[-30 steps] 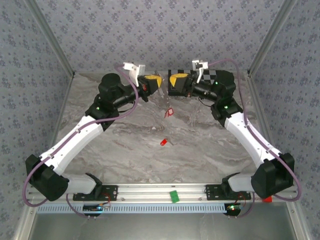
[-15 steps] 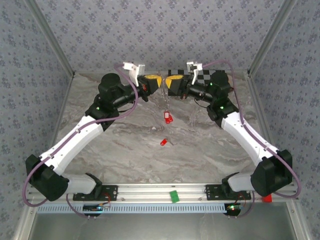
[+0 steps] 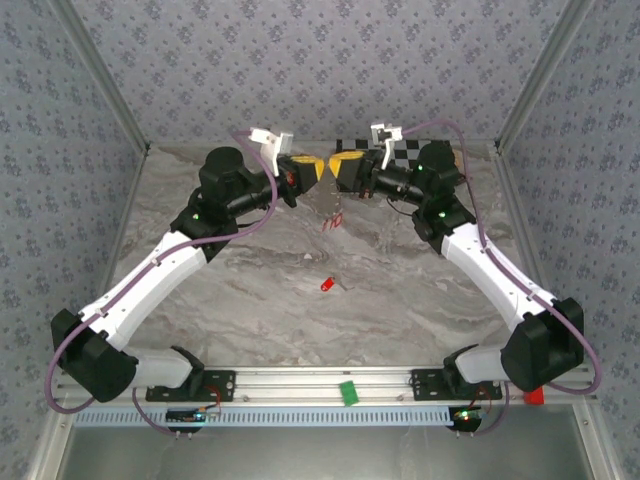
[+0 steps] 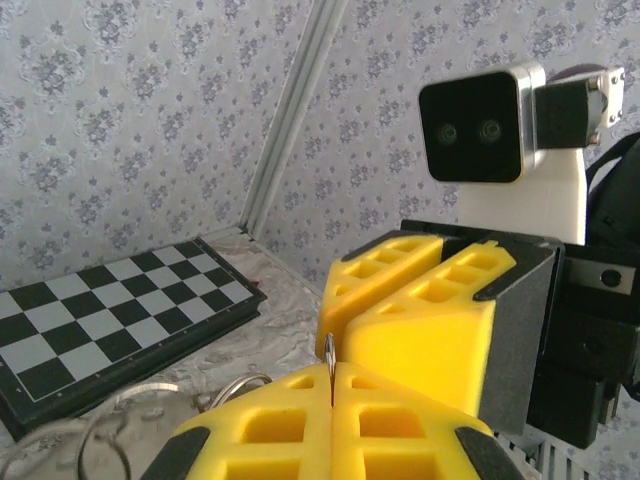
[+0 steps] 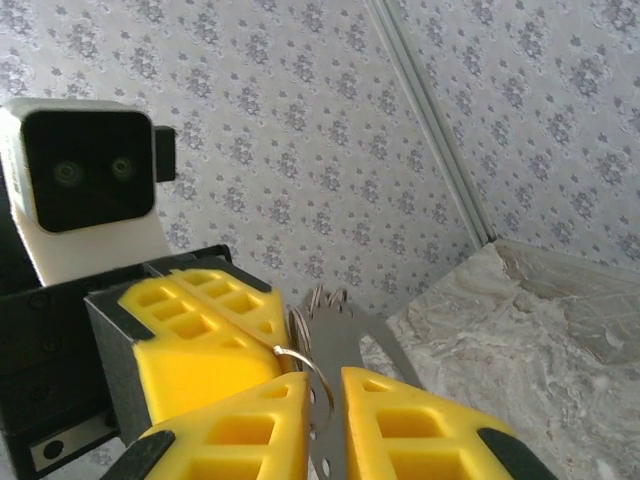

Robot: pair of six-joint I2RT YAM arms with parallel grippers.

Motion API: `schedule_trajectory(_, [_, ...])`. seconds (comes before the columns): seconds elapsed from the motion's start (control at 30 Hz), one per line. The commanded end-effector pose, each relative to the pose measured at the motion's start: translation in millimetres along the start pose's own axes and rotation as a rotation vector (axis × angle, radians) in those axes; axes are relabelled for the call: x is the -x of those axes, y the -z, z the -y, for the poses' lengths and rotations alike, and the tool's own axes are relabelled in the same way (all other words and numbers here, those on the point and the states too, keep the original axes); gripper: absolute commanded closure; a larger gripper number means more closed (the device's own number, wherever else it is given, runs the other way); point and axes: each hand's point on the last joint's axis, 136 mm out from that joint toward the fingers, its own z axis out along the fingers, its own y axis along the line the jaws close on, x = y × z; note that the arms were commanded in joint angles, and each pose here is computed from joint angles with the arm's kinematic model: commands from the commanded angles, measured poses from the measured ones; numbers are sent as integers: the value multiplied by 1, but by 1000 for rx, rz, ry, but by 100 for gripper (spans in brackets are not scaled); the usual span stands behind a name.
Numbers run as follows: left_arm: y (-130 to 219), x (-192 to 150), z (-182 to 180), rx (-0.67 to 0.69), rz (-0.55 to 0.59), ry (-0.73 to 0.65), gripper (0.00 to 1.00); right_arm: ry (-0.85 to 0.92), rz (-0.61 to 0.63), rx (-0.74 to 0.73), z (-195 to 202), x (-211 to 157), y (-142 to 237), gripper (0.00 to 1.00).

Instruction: Put the keys on the keyring

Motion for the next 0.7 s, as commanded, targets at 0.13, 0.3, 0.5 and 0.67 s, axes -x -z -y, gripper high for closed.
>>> schedule_trajectory(0.13, [13,35,41,-145,60,-4,100,-32,28,141,-25,23,1,79])
schedule_trajectory(0.3, [13,37,43,-201,45,20,100,-81,67,165,-20,35,14,79])
schedule_trajectory(0.5, [12,43,38,-225,58,59,100,-102,31,218,-23,28,19,79])
schedule_trajectory(0.67, [8,46,42,-259,53,70,100,-101,3,238,-25,21,16,79])
